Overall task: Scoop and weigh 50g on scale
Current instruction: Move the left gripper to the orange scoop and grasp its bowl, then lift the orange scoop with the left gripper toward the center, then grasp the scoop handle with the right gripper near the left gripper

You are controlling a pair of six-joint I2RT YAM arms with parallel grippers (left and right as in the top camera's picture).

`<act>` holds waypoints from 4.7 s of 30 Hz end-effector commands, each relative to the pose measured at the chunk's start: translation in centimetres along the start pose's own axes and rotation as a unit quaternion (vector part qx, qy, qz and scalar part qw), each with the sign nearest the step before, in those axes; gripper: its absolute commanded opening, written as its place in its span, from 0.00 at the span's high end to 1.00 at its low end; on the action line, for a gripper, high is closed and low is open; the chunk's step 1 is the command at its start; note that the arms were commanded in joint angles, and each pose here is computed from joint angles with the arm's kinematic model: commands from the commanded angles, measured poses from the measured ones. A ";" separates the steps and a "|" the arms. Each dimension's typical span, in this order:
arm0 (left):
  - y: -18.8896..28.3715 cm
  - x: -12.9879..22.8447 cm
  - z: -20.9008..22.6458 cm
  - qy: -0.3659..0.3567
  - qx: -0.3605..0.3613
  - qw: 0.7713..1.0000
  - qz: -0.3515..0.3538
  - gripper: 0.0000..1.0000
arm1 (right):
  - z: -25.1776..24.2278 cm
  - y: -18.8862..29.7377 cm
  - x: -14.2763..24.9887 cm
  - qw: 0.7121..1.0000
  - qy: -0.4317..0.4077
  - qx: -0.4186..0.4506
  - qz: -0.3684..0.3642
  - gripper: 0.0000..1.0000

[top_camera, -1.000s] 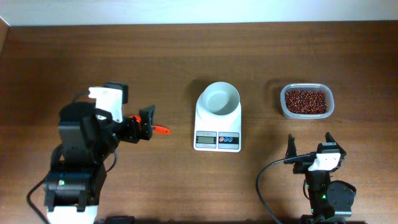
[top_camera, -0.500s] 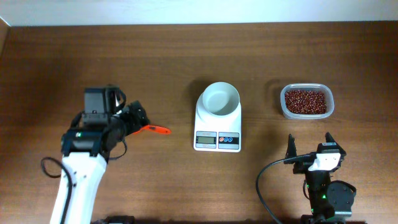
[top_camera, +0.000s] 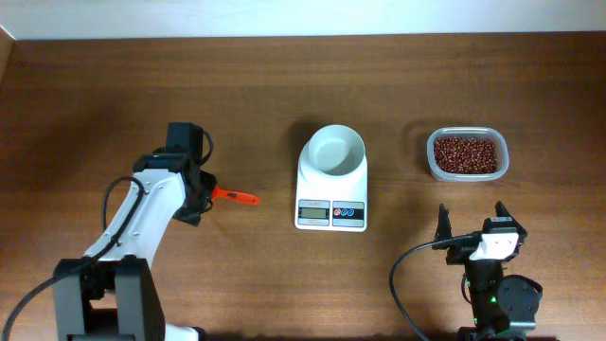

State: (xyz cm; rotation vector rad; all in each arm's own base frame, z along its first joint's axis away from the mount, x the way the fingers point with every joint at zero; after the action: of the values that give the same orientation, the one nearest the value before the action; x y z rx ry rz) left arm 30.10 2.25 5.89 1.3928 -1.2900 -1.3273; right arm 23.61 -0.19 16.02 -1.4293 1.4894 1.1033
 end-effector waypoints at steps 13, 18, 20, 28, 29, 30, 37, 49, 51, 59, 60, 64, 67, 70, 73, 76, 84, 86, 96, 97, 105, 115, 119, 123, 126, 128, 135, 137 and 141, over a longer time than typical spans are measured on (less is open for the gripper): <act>-4.7 0.8 -0.2 0.012 0.002 1.000 0.003 0.57 | 0.2 0.0 0.1 1.000 0.002 -0.006 -0.001 0.01; -5.2 0.8 -0.7 0.014 0.011 1.000 0.002 0.61 | 0.2 0.0 0.1 1.000 0.002 -0.006 -0.001 0.01; -5.2 0.8 -0.7 0.014 0.011 1.000 0.002 0.62 | 0.2 0.0 0.1 1.000 0.002 -0.006 -0.001 0.01; -5.1 0.7 -1.2 0.015 0.020 1.000 -0.001 0.71 | 0.3 0.0 0.1 1.000 0.002 -0.006 -0.002 0.01; -5.2 0.6 -1.2 0.015 0.021 1.000 -0.003 0.73 | 0.2 0.0 0.1 1.000 0.002 -0.006 -0.001 0.01; -5.2 0.6 -1.2 0.015 0.021 1.000 -0.005 0.78 | 0.2 0.0 0.1 1.000 0.002 -0.006 -0.001 0.01; -5.3 1.1 -1.3 0.015 0.022 1.000 0.011 1.00 | 0.2 0.0 0.1 1.000 0.002 -0.006 -0.001 0.01; 4.3 0.4 -3.6 0.028 0.165 0.985 0.031 1.00 | 0.2 0.0 0.1 1.000 0.002 -0.006 -0.001 0.01; 7.1 0.0 -3.0 0.032 0.196 0.980 0.028 1.00 | 0.3 0.0 0.1 1.000 0.002 -0.006 -0.002 0.01; 13.4 -0.8 0.2 0.049 0.262 0.963 0.025 1.00 | 0.2 0.0 0.1 1.000 0.002 -0.006 -0.001 0.01; 13.3 -0.7 0.8 0.073 0.251 0.965 0.033 1.00 | 0.2 0.0 0.1 1.000 0.002 -0.006 -0.001 0.01; 11.8 0.0 4.4 0.159 0.166 0.972 0.057 1.00 | 0.2 0.0 0.1 1.000 0.002 -0.006 -0.001 0.01; 11.7 0.8 4.9 0.154 0.154 0.973 0.078 1.00 | 0.3 0.0 0.1 1.000 0.002 -0.006 -0.002 0.01; 11.7 1.1 4.8 0.152 0.155 0.972 0.088 1.00 | 0.2 0.0 0.1 1.000 0.002 -0.006 -0.001 0.01; 11.9 1.6 4.8 0.149 0.154 0.971 0.105 1.00 | 0.2 0.0 0.1 1.000 0.002 -0.006 -0.001 0.01; 11.9 2.2 5.0 0.146 0.146 0.971 0.121 1.00 | 0.2 0.0 0.1 1.000 0.002 -0.006 -0.001 0.01; 11.6 2.7 6.0 0.172 0.119 0.969 0.134 1.00 | 6.2 1.4 -2.5 0.896 -0.390 -0.211 0.006 0.01; 11.6 2.7 6.0 0.181 0.118 0.967 0.135 1.00 | 8.4 2.7 -3.2 0.845 -0.448 -0.289 0.036 0.01; 11.8 3.9 6.1 0.168 0.111 0.966 0.163 1.00 | 8.7 4.0 -7.8 0.839 -0.412 -0.354 0.025 0.01; 11.9 4.2 6.1 0.162 0.111 0.967 0.164 1.00 | 8.9 3.8 -8.1 0.831 -0.418 -0.364 0.047 0.01; 12.1 5.8 6.5 0.129 0.106 0.970 0.177 1.00 | 15.7 1.1 -9.4 0.728 -0.385 -0.524 0.216 0.01; 10.5 9.3 7.4 0.070 0.033 0.977 0.197 1.00 | 27.1 1.4 -9.2 0.715 -0.326 -0.580 0.216 0.27; 9.5 10.0 7.6 0.070 -0.002 0.976 0.208 1.00 | 27.4 0.4 -8.9 0.720 -0.378 -0.527 0.248 0.29; 9.2 10.5 7.6 0.069 -0.013 0.973 0.219 1.00 | 28.9 1.4 -9.0 0.728 -0.373 -0.517 0.251 0.30; 9.2 10.5 7.7 0.069 -0.014 0.973 0.218 1.00 | 29.1 1.7 -9.1 0.713 -0.396 -0.512 0.268 0.40; 9.4 11.1 7.8 0.054 -0.014 0.974 0.220 1.00 | 29.1 1.7 -9.1 0.711 -0.398 -0.512 0.271 0.45; 9.7 12.6 7.7 0.022 -0.002 0.974 0.226 1.00 | 30.1 3.2 -9.3 0.702 -0.388 -0.530 0.275 0.52; 9.6 12.6 7.5 0.022 0.000 0.974 0.226 1.00 | 30.1 3.2 -9.3 0.702 -0.388 -0.531 0.275 0.57; 9.7 12.6 7.5 0.022 0.002 0.974 0.227 1.00 | 30.1 3.1 -9.3 0.694 -0.407 -0.520 0.288 0.65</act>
State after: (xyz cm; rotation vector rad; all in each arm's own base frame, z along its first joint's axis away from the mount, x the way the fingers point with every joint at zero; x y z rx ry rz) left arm 20.51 -10.80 12.32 1.0442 -1.4847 -0.9836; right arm 19.95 30.93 15.08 -0.7449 0.5536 2.8262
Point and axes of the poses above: each gripper's point midway between its finger pads, its own y axis back along the fingers, its own z axis along the line the jaws close on, x = y × z, the point moved 1 cm from there along y, back along the fingers, and after that the axes turned 15 degrees about y, right-handed, at the moved point
